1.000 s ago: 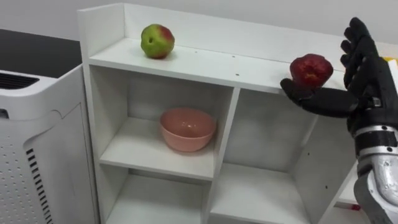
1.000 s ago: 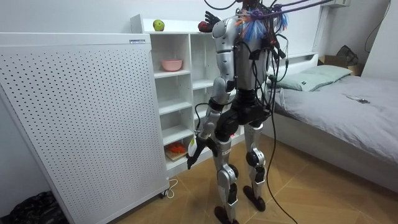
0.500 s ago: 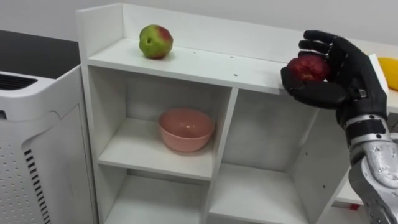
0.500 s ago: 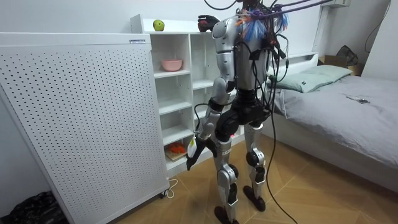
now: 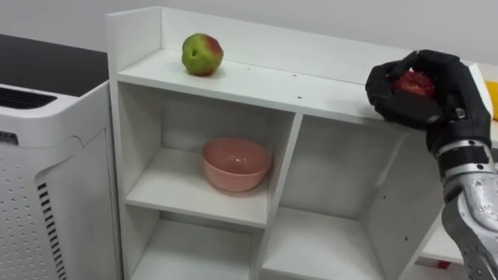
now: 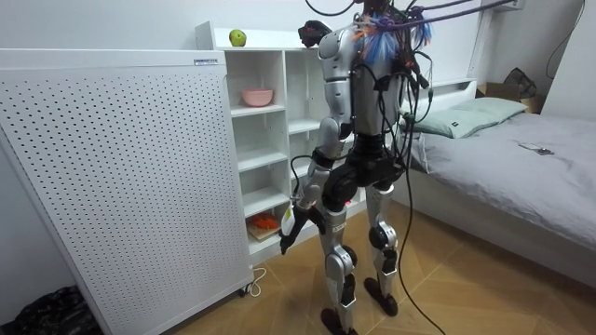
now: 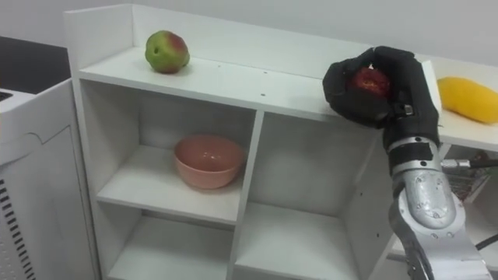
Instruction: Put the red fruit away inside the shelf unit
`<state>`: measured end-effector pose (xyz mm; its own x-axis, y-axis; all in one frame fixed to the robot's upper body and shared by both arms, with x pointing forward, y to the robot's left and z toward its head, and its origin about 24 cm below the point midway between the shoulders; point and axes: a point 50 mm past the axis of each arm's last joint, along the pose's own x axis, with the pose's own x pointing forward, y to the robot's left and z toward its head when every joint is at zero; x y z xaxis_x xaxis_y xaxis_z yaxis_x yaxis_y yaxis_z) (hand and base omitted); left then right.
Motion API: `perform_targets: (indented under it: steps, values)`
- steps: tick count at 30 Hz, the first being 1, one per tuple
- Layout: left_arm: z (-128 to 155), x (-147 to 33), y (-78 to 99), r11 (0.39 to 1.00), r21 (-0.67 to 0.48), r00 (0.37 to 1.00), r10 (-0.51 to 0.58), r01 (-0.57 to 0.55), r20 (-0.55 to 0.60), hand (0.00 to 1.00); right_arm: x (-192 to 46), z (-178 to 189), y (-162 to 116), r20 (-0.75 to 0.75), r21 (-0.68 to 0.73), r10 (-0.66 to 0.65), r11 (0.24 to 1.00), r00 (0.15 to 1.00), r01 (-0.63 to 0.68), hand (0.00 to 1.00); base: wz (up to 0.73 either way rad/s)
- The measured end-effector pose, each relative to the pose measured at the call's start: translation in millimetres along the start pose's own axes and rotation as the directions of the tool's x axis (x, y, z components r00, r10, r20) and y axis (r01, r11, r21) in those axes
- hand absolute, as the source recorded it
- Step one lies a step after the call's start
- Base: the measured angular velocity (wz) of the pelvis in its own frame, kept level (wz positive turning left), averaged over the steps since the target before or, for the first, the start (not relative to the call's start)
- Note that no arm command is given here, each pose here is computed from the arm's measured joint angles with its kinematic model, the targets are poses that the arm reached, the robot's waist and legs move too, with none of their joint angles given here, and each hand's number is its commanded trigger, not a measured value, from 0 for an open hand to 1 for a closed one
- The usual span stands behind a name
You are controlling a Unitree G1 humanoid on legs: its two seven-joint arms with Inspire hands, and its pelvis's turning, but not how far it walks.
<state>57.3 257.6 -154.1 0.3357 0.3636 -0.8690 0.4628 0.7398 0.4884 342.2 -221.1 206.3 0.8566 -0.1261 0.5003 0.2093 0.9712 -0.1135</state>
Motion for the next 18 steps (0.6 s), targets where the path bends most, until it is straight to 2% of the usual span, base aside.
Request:
perform_targets:
  steps: [7,10,15,18]
  values:
    - [2,0.4,0.6,1.0,-0.001,1.0,0.004,-0.004,0.005,0.0,-2,17,7,0.061,0.01,0.031,0.999,0.998,-0.031,1.0,0.0]
    - [1,0.1,0.5,1.0,0.0,1.0,0.01,-0.01,0.002,0.0,-11,26,13,0.102,0.02,0.064,0.998,0.993,-0.067,1.0,0.0]
    - [-4,-1.7,-4.5,1.0,0.004,1.0,0.009,-0.009,-0.007,0.0,-27,35,30,0.14,0.085,0.182,0.977,0.973,-0.195,1.0,-0.1]
    - [-2,-2.2,-8.4,1.0,0.006,1.0,-0.005,0.005,0.002,0.0,-36,32,39,0.118,0.18,0.259,0.944,0.959,-0.277,1.0,-0.05]
